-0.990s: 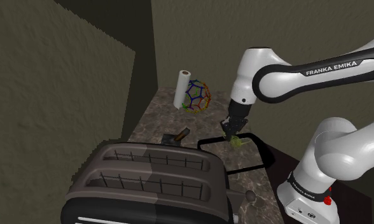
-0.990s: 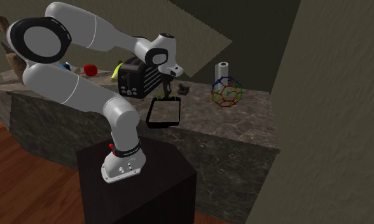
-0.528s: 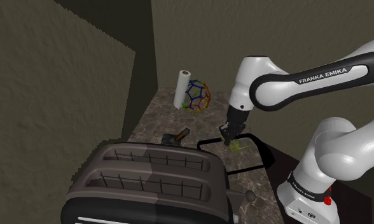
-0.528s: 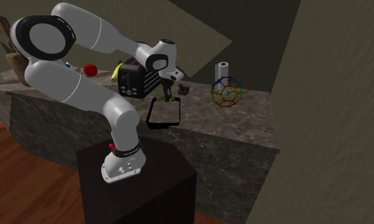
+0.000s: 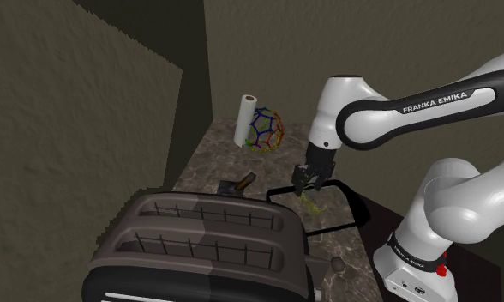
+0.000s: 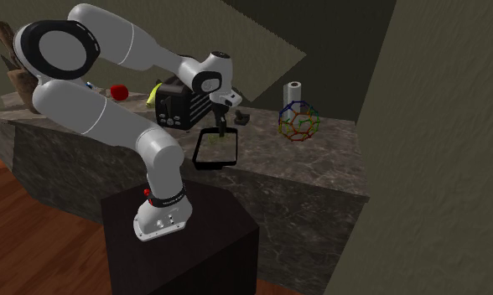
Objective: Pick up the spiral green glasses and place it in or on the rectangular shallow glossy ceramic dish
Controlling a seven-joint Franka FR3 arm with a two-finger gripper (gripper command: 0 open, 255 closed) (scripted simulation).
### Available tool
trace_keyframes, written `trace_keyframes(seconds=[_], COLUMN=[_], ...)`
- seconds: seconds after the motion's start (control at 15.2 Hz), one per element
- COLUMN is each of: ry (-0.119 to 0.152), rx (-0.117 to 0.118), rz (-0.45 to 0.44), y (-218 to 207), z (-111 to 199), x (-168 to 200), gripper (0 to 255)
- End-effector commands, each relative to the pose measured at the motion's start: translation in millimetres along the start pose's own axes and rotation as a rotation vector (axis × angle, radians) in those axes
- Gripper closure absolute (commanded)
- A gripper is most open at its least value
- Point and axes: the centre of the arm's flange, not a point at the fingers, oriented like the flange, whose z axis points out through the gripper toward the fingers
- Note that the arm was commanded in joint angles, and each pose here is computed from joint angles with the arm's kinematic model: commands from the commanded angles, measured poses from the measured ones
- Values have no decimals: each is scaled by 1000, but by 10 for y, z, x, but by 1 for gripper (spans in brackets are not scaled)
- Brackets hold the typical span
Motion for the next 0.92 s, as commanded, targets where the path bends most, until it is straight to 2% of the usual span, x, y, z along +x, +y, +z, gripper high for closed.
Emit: trace_keyframes(seconds=[0.0, 0.13, 0.4, 0.86], ry=[0, 0, 0, 0], rx=[0, 0, 0, 0], rz=[0, 0, 0, 0], y=[0, 0, 0, 0], z=[0, 0, -500, -500], x=[0, 0, 0, 0], gripper=[0, 0, 0, 0])
